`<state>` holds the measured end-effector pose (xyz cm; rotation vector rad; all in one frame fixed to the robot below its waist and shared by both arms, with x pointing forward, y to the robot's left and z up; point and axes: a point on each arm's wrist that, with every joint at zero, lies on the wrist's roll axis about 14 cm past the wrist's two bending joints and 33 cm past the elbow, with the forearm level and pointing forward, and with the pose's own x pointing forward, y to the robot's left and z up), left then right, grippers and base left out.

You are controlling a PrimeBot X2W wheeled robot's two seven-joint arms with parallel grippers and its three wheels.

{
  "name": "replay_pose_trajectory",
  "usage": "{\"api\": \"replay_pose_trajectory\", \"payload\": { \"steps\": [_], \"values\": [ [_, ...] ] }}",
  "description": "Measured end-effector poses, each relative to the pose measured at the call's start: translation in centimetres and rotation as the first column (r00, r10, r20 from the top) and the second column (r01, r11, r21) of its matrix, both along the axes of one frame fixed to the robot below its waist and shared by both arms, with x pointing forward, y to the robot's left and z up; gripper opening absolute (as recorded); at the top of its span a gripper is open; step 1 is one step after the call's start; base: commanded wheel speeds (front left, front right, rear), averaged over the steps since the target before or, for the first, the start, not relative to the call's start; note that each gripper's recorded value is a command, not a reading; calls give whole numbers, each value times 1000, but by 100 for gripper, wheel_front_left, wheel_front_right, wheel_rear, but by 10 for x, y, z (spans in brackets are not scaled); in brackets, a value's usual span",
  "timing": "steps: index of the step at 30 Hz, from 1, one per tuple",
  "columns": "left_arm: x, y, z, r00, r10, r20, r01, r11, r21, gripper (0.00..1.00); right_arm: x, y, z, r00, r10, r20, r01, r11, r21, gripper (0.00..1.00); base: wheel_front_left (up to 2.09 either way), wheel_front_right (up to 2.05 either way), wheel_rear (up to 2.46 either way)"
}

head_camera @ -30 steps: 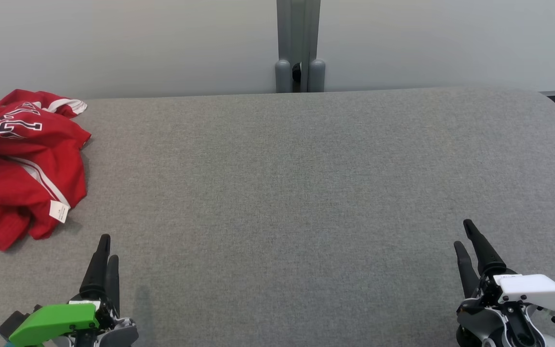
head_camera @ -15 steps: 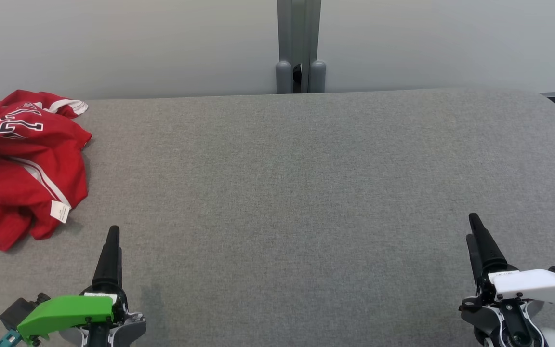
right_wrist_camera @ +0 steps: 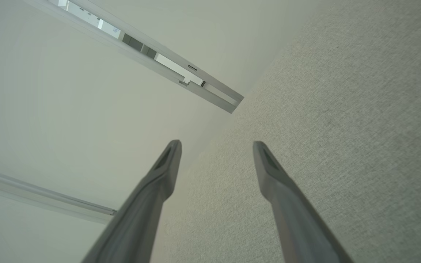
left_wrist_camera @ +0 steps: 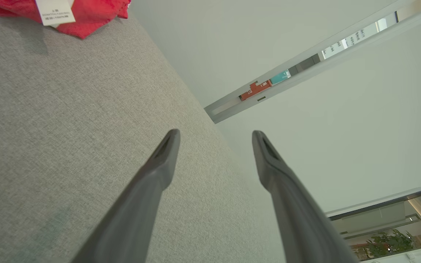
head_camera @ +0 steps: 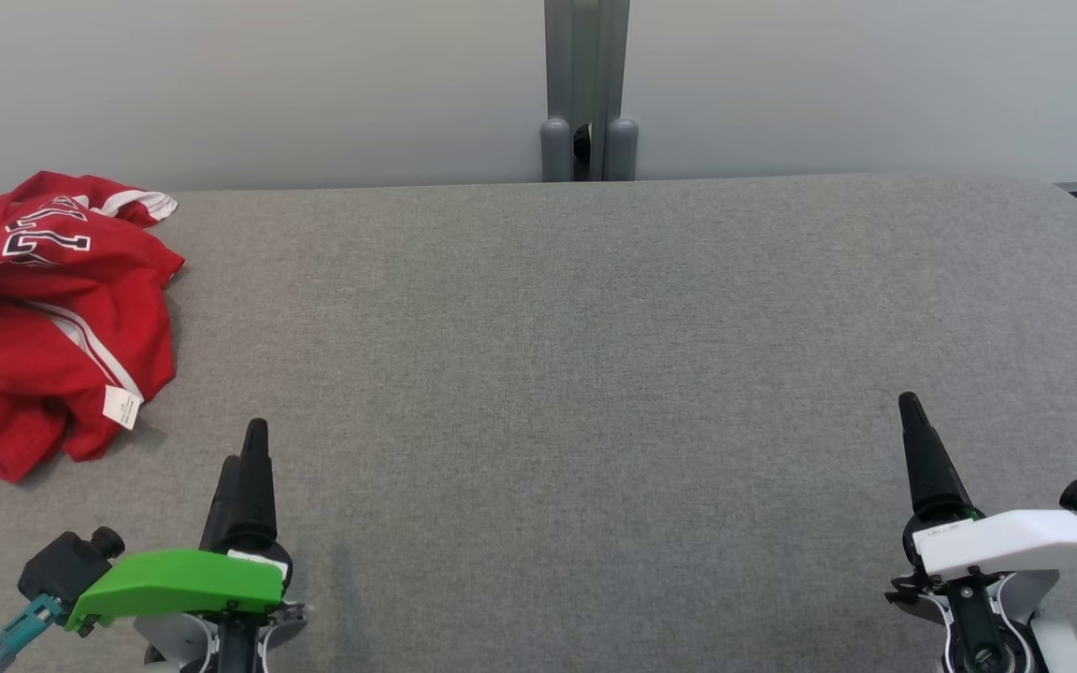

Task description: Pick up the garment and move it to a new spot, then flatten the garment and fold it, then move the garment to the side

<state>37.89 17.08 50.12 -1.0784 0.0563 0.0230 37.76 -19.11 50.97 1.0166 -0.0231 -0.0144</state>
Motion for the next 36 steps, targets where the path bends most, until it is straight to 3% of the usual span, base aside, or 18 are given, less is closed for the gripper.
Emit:
{"api": "replay_pose_trajectory", "payload": {
  "steps": [7,18,36],
  "values": [
    [-2,-7,-2,1000,-16,-5,16,989,149,100,-2,9,-2,1000,25,-3,-25,989,-144,100,0,0,0],
    [-6,-13,-5,1000,-29,-7,30,942,334,100,-2,21,-3,998,60,0,-57,944,-324,100,0,0,0],
    [-13,-17,-13,999,-43,-5,39,842,538,100,-2,32,-4,995,96,12,-74,838,-540,100,0,0,0]
  ]
}}
